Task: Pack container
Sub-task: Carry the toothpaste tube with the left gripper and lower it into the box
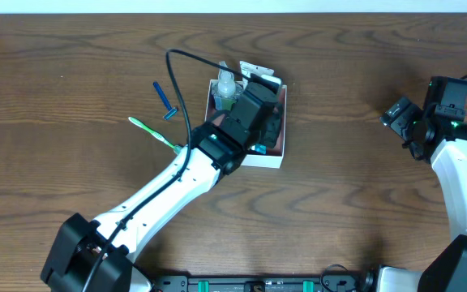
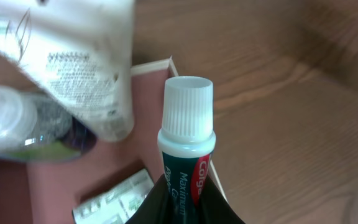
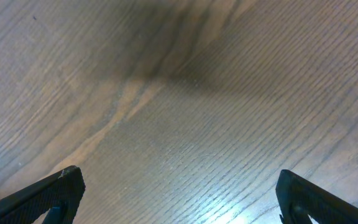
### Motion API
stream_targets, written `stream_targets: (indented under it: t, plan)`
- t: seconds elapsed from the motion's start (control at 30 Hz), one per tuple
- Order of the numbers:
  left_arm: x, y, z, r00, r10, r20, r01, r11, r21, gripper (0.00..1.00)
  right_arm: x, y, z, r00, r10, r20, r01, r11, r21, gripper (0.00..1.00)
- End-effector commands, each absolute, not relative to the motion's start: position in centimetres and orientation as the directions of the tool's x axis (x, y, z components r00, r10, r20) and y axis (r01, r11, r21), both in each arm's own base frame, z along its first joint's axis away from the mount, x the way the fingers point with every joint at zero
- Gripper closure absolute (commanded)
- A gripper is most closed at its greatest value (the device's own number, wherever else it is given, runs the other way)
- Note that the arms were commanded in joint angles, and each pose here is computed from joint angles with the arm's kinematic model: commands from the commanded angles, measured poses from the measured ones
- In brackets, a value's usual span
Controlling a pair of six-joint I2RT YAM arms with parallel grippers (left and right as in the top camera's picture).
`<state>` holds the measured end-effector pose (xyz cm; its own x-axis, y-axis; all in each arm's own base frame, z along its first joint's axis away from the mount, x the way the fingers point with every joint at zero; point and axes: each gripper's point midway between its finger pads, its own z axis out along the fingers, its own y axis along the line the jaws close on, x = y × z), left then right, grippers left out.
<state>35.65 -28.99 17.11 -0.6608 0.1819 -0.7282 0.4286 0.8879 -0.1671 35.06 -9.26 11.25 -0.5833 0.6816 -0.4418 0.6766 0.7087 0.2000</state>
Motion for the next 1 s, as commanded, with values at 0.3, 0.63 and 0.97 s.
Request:
stream_targets:
  t: [0.3,0.63,0.97]
  plan:
    - [37.5,-30.0,16.6,-0.605,0.204,-0.77,0.434,0.895,-0.104,0.87,35.0,-9.6,11.2,-0.571,0.692,-0.441,0.69,0.696,0.198,0.01]
    - [38.0,-30.4,14.7,-0.619,0.215,-0.756,0.432,0.896,-0.099,0.74,35.0,-9.6,11.2,-0.571,0.692,-0.441,0.69,0.696,0.198,0.01]
    - [38.3,-30.7,15.4,-0.602,0.201,-0.772,0.435,0.894,-0.106,0.57,35.0,-9.6,11.2,-0.571,0.692,-0.441,0.69,0.696,0.198,0.01]
